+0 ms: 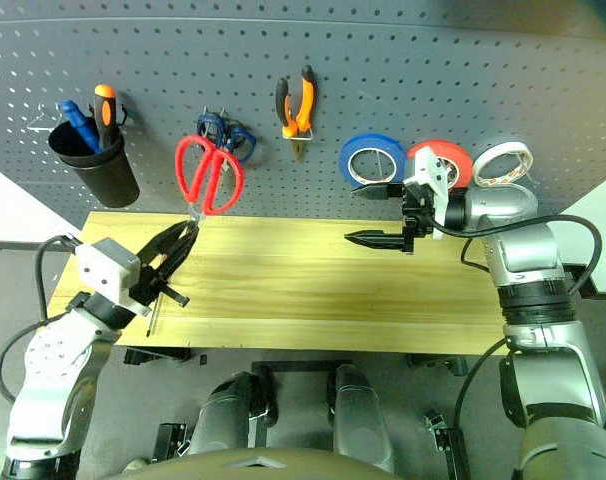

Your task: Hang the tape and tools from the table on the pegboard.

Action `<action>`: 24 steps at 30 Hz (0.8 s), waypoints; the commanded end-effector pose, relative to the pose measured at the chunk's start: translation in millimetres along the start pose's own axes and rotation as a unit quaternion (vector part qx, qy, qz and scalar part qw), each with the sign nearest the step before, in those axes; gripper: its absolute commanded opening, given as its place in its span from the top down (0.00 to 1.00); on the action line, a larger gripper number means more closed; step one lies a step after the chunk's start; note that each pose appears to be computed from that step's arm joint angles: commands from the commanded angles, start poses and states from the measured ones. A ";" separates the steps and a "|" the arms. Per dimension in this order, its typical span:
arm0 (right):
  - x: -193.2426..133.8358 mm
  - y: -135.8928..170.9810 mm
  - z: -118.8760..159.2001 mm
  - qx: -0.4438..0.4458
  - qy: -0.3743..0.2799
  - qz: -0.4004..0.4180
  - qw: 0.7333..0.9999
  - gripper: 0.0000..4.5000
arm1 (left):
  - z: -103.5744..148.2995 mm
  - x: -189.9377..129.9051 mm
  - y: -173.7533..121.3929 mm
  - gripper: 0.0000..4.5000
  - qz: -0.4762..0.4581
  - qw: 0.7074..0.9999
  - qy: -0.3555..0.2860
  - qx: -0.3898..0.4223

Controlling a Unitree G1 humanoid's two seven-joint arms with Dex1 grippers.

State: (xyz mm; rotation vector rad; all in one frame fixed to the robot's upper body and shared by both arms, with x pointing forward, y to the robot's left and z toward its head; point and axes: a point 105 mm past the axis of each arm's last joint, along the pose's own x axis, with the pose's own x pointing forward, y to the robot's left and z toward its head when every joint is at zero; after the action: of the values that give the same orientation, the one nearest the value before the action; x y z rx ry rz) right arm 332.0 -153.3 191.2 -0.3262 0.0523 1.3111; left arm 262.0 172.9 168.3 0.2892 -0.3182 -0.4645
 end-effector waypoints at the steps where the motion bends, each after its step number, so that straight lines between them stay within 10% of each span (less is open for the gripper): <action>1: -5.8 -5.4 19.8 -0.039 -0.017 -0.010 0.999 0.00 | 8.9 -0.3 27.2 0.92 0.047 0.998 -0.029 0.026; 24: -6.3 4.7 64.3 -0.009 -0.111 -0.006 0.994 0.00 | -5.7 42.8 10.3 0.92 0.036 0.997 -0.057 0.029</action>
State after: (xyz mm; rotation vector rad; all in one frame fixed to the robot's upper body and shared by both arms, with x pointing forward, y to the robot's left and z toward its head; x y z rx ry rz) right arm 323.1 -143.2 233.0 -0.1733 -0.0757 1.3189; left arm 305.8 164.4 169.5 0.2943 -0.4144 -0.4002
